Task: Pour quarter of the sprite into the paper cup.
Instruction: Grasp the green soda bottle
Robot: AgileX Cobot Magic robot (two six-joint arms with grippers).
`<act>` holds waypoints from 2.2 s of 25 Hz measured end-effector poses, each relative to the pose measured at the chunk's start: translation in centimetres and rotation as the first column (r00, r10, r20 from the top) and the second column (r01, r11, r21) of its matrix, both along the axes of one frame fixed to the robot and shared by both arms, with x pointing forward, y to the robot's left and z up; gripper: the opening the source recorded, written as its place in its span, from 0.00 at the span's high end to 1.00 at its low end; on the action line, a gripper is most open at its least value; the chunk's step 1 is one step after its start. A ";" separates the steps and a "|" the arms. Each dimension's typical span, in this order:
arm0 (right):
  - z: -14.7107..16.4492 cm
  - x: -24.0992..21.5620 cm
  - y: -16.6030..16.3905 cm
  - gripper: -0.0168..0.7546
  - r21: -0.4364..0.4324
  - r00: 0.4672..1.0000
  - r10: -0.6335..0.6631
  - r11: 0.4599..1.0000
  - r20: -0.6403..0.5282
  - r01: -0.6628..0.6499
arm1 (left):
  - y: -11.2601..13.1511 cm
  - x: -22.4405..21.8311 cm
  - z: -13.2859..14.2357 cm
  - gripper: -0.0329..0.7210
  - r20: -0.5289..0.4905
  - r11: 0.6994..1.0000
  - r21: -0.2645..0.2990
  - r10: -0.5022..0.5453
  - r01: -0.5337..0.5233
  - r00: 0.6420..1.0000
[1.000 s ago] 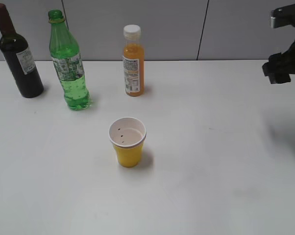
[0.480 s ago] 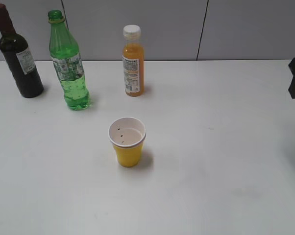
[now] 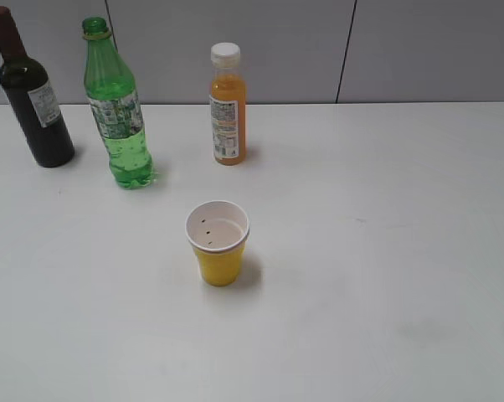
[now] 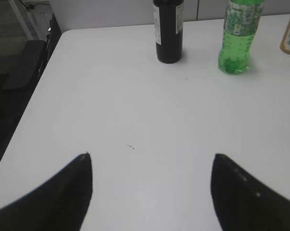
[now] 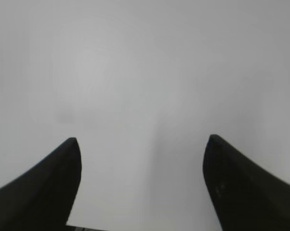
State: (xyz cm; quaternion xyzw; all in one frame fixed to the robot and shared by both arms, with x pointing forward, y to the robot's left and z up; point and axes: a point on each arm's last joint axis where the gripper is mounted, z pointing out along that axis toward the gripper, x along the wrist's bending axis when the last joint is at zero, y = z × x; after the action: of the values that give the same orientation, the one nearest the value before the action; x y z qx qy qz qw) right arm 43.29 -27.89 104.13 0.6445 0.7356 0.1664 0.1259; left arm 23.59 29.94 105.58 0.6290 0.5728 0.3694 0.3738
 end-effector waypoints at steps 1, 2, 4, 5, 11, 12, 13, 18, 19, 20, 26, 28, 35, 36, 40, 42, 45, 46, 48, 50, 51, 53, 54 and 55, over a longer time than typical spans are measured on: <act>-0.2 -0.9 -0.1 0.20 0.001 1.000 0.001 1.000 0.008 -0.001 | 0.0 0.0 0.0 0.18 0.000 1.000 0.000 0.000 0.000 1.000; -0.4 -2.0 -0.1 0.20 0.002 1.000 0.000 1.000 0.019 0.000 | 0.0 0.0 0.0 0.18 0.000 1.000 0.000 0.000 0.000 1.000; -0.7 -3.8 -0.3 0.20 0.005 0.999 0.000 1.000 0.045 0.000 | 0.0 0.0 0.0 0.18 0.000 1.000 0.000 0.000 0.000 1.000; -0.9 -4.6 -0.3 0.20 0.006 0.998 -0.001 1.000 0.063 0.000 | 0.0 0.0 0.0 0.18 0.000 1.000 0.000 0.000 0.000 1.000; -2.3 -8.4 -0.6 0.21 0.011 0.992 -0.001 1.000 0.129 0.000 | 0.0 0.0 0.0 0.18 0.000 1.000 0.000 0.000 0.000 1.000; -2.5 -8.9 -0.7 0.21 0.012 0.990 -0.001 1.000 0.140 0.000 | 0.0 0.0 0.0 0.18 0.000 1.000 0.000 0.000 0.000 1.000; -2.5 -9.4 -0.7 0.21 0.013 0.988 -0.002 1.000 0.156 -0.001 | 0.0 0.0 0.0 0.18 0.001 1.000 0.000 0.000 0.000 1.000; -1.6 -11.0 -0.8 0.21 0.022 0.965 -0.002 1.000 0.262 -0.004 | 0.0 0.0 0.0 0.18 0.001 1.000 0.000 0.000 0.000 1.000; -1.5 -11.3 -0.8 0.21 0.023 0.962 -0.002 1.000 0.272 -0.005 | 0.0 0.0 0.0 0.18 0.001 1.000 0.000 0.000 0.000 1.000; -1.7 -11.8 -0.9 0.21 0.025 0.961 -0.001 1.000 0.277 -0.006 | 0.0 0.0 0.0 0.18 0.001 1.000 0.000 0.000 0.000 1.000; -1.4 -13.7 -1.0 0.21 0.033 0.930 -0.002 0.999 0.367 -0.011 | 0.0 0.0 0.0 0.18 0.001 1.000 0.000 0.000 0.000 1.000; -1.1 -14.5 -1.1 0.21 0.036 0.909 -0.004 0.999 0.416 -0.012 | 0.0 0.0 0.0 0.18 0.001 1.000 0.000 0.000 0.000 1.000; -0.5 -16.8 -1.2 0.21 0.047 0.830 -0.011 0.999 0.558 -0.019 | 0.0 0.0 0.0 0.18 0.001 1.000 0.000 0.000 0.000 1.000; -0.5 -17.0 -1.2 0.21 0.048 0.820 -0.011 0.999 0.572 -0.020 | 0.0 0.0 0.0 0.18 0.001 1.000 0.000 0.000 0.000 1.000; -0.3 -17.9 -1.3 0.21 0.052 0.783 -0.014 0.998 0.621 -0.023 | 0.0 0.0 0.0 0.18 0.001 1.000 0.000 0.000 0.000 1.000; -0.3 -18.3 -1.3 0.21 0.053 0.766 -0.016 0.998 0.643 -0.024 | 0.0 0.0 0.0 0.18 0.001 1.000 0.000 0.000 0.000 1.000; -0.3 -18.6 -1.4 0.21 0.054 0.752 -0.017 0.998 0.658 -0.025 | 0.0 0.0 0.0 0.18 0.001 1.000 0.000 0.000 0.000 1.000; -0.3 -18.6 -1.4 0.21 0.054 0.752 -0.017 0.998 0.658 -0.025 | 0.0 0.0 0.0 0.18 0.001 1.000 0.000 0.000 0.000 1.000; -0.3 -18.6 -1.4 0.21 0.054 0.752 -0.017 0.998 0.658 -0.025 | 0.0 0.0 0.0 0.18 0.001 1.000 0.000 0.000 0.000 1.000; -0.3 -18.6 -1.4 0.21 0.054 0.752 -0.017 0.998 0.658 -0.025 | 0.0 0.0 0.0 0.18 0.001 1.000 0.000 0.000 0.000 1.000; -0.3 -18.6 -1.4 0.21 0.054 0.752 -0.017 0.998 0.658 -0.025 | 0.0 0.0 0.0 0.18 0.001 1.000 0.000 0.000 0.000 1.000; -0.4 -18.6 -1.4 0.21 0.054 0.753 -0.016 0.998 0.658 -0.025 | 0.0 0.0 0.0 0.18 0.001 1.000 0.000 0.000 0.000 1.000; -0.4 -18.6 -1.4 0.21 0.054 0.753 -0.016 0.998 0.658 -0.025 | 0.0 0.0 0.0 0.18 0.001 1.000 0.000 0.000 0.000 1.000; -0.4 -18.6 -1.4 0.21 0.054 0.753 -0.016 0.998 0.658 -0.025 | 0.0 0.0 0.0 0.18 0.001 1.000 0.000 0.000 0.000 1.000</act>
State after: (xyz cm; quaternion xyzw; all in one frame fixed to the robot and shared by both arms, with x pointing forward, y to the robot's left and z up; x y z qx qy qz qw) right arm 24.72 -29.26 103.78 0.5466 0.6407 0.4043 0.3567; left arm 23.59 29.94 105.59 0.6288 0.5727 0.3697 0.3741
